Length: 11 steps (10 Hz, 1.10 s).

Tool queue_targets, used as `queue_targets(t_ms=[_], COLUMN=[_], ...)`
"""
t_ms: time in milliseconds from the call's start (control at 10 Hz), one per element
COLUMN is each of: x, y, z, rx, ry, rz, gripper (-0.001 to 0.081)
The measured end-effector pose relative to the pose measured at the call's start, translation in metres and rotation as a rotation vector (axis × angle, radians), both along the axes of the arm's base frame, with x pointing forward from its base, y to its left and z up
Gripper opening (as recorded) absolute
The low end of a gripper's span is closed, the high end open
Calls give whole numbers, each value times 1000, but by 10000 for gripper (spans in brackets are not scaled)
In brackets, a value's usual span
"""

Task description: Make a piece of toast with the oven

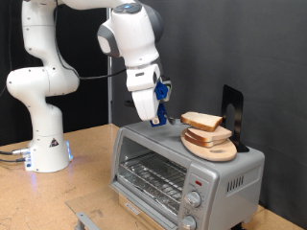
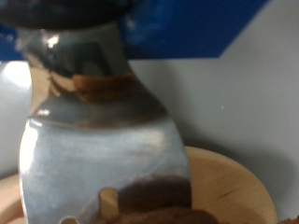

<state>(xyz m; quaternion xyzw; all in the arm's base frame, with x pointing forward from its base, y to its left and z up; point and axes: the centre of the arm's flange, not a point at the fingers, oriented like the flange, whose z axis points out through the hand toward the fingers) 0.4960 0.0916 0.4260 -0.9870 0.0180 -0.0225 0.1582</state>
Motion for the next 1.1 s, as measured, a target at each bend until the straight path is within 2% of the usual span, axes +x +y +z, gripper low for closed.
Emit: queue_targets(t_ms=[600,1100], x=[10,11], y=[9,10], z=[-2,0], rx=[16,103], ry=[24,-13], rz=[-8,56], gripper=[263,263])
